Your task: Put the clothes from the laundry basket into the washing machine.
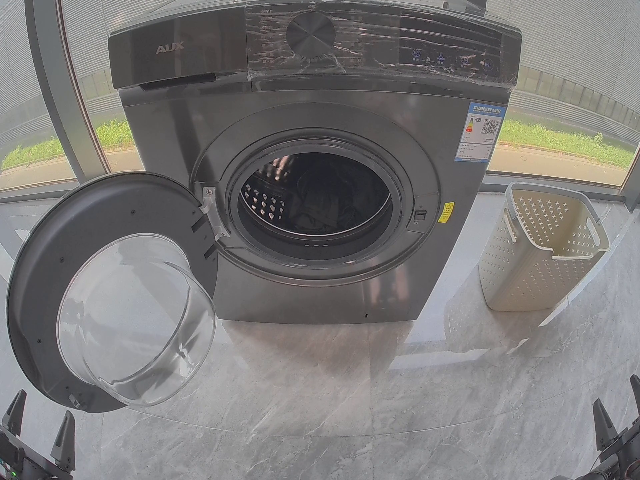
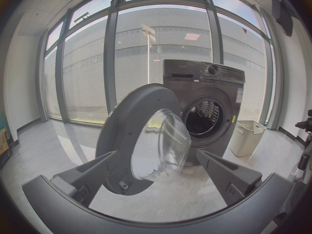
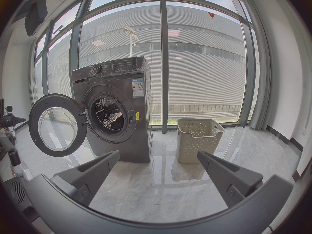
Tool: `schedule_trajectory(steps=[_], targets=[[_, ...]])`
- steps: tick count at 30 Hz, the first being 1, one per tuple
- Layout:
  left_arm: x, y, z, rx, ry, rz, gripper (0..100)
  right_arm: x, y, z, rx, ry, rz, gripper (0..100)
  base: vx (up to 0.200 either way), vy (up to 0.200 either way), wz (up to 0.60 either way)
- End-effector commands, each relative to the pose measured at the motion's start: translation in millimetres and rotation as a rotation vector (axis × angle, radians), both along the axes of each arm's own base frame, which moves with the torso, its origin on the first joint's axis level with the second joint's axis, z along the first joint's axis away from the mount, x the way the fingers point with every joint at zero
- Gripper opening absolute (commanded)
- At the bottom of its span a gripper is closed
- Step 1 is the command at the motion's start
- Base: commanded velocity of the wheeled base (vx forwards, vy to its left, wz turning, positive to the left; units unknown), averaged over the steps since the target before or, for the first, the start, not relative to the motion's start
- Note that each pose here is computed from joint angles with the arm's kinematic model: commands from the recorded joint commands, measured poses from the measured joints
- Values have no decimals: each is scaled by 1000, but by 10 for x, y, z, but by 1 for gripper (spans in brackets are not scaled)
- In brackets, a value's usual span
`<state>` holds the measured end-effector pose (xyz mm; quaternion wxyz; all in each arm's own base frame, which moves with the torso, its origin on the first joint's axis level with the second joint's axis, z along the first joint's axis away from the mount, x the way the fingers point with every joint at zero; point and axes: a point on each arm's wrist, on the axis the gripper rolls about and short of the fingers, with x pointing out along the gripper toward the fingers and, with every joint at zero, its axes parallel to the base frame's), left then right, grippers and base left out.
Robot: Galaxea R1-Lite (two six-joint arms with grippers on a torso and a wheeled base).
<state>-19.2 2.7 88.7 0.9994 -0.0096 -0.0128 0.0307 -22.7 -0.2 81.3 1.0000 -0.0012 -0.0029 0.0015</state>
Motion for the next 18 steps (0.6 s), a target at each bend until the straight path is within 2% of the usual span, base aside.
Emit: schedule_trajectory(steps=[1, 2, 3, 8, 17, 18], targets=[[-38, -18, -96, 8, -7, -26, 100, -1, 0, -52, -1, 0, 2, 100, 0, 0, 0], [-35, -22, -124, 28, 24, -52, 100, -1, 0, -52, -1, 0, 2, 100, 0, 0, 0], [-39, -26, -130, 28, 32, -65, 100, -1, 0, -52, -1, 0, 2, 100, 0, 0, 0], [-37, -28, -126, 35, 23, -75, 100, -1, 0, -52, -1, 0, 2, 100, 0, 0, 0], [-37, -28, -126, 29, 23, -75, 100, -1, 0, -52, -1, 0, 2, 100, -200, 0, 0], [-37, -28, -126, 29, 23, -74, 100, -1, 0, -52, -1, 0, 2, 100, 0, 0, 0]])
